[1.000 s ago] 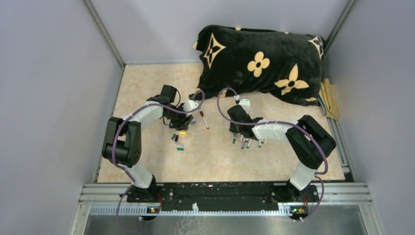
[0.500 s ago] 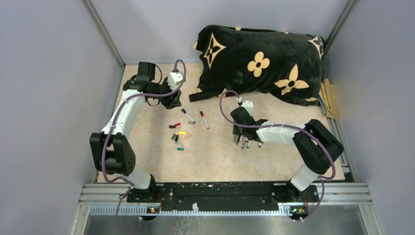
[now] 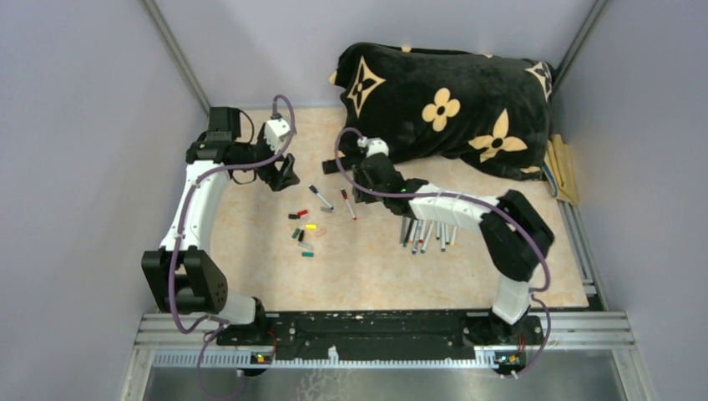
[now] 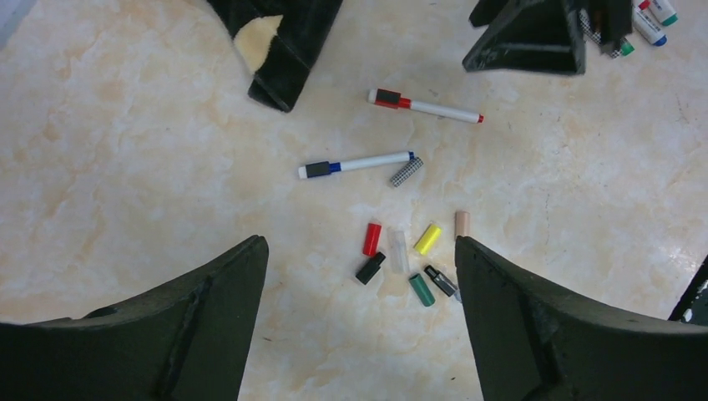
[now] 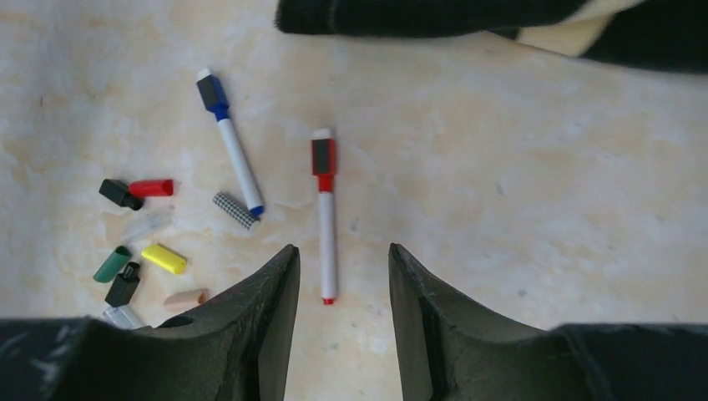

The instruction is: Open the pen caps

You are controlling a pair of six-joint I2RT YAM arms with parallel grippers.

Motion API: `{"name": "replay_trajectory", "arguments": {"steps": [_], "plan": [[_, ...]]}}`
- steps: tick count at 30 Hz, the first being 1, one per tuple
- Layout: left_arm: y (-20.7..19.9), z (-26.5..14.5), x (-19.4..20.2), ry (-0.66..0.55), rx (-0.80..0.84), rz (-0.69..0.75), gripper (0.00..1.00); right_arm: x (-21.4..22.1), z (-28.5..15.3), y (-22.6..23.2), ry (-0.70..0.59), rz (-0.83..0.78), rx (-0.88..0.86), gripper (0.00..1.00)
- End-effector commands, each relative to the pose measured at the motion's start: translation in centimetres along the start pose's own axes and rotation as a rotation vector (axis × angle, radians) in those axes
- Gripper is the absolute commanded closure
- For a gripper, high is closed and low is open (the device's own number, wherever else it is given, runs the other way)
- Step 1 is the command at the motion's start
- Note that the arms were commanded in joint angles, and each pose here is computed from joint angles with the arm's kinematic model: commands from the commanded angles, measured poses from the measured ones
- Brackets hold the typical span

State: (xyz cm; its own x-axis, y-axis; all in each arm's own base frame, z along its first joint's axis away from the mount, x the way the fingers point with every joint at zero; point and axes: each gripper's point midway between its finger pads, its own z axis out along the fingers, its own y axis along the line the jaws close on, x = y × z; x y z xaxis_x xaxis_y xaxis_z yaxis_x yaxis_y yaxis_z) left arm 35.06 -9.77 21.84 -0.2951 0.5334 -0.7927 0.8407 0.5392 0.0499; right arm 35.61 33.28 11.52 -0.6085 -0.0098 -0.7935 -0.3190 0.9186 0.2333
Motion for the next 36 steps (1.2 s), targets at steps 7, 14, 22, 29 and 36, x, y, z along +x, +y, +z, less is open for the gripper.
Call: {"name": "replay_trajectory", "arguments": {"steps": [7,14,22,29,36], "plan": [[1.4,-3.6,-1.1,-0.091,-0.040,-0.052,0.01,4.6,6.1,5.4,0.138,-0.163,-0.105,0.58],[1.5,-4.4,-1.6,-0.116,-0.049,-0.050,0.01,6.7,6.8,4.2,0.172,-0.222,-0.048,0.69],[1.0,-3.8,-1.7,-0.151,-0.001,-0.066,0.01,8.6,5.6,1.7,0.193,-0.281,0.011,0.94],[-2.2,-1.7,1.4,-0.150,0.140,-0.013,0.01,7.0,2.0,2.8,0.154,-0.251,-0.115,1.00],[-8.1,1.8,6.0,-0.064,0.318,0.170,0.01,5.5,-4.6,7.6,0.251,-0.097,-0.590,1.00]]}}
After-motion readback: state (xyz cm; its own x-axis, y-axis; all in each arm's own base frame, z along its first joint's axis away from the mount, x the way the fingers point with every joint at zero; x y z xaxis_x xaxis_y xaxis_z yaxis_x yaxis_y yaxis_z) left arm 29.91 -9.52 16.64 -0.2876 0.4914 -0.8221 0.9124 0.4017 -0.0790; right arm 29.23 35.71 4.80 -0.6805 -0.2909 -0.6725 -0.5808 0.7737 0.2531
